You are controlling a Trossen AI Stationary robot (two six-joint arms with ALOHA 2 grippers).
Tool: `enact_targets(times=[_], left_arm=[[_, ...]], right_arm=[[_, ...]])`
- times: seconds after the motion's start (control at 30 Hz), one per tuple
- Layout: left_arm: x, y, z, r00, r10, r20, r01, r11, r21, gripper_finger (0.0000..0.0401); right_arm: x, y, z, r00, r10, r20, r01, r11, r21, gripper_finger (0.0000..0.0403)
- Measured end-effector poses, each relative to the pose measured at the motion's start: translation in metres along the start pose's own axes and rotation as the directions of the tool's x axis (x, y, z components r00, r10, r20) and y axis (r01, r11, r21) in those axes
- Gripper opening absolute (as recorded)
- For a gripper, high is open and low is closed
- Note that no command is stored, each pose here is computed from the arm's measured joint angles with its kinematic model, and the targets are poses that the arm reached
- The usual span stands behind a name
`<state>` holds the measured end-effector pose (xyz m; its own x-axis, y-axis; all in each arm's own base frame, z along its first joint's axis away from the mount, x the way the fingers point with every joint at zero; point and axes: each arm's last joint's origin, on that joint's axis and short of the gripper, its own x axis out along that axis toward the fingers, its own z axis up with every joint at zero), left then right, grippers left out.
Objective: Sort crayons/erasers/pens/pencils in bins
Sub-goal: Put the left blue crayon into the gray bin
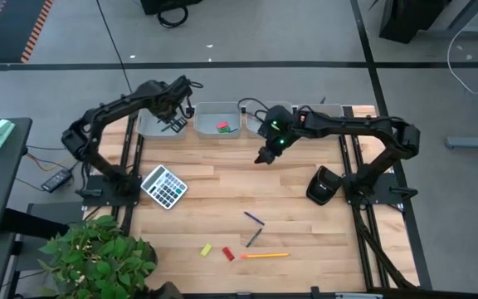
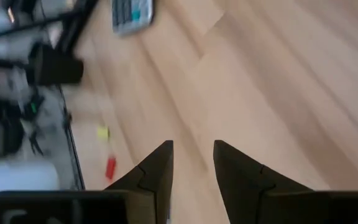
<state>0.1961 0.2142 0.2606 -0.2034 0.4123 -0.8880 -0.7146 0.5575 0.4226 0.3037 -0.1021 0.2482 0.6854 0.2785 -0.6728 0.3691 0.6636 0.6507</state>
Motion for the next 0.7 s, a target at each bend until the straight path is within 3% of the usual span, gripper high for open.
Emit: enact_targets(times=[0.13, 0.23, 0.43, 0.7], left_arm=[[0.017, -0.001, 0.008, 0.999, 0.003, -0.033, -0.003, 1.0, -0.01, 0.004], [0.028, -0.006, 0.012, 0.998, -0.019, -0.056, 0.018, 0.999, -0.028, 0.0045], [0.043, -0.018, 0.017, 0.994, -0.036, -0.101, 0.034, 0.999, -0.019, 0.0037], [0.066, -0.019, 0.021, 0.986, -0.036, -0.161, 0.044, 0.998, 0.046, 0.0043]], right_arm=[[-0.009, 0.018, 0.0, 0.997, -0.036, -0.066, 0.029, 0.995, -0.096, 0.0124], [-0.015, 0.027, 0.003, 0.995, -0.071, -0.064, 0.064, 0.992, -0.109, 0.0124], [-0.033, 0.039, 0.023, 0.992, -0.108, 0.062, 0.114, 0.988, -0.101, 0.0124], [-0.058, 0.042, 0.045, 0.945, -0.226, 0.238, 0.246, 0.967, -0.061, 0.0124]])
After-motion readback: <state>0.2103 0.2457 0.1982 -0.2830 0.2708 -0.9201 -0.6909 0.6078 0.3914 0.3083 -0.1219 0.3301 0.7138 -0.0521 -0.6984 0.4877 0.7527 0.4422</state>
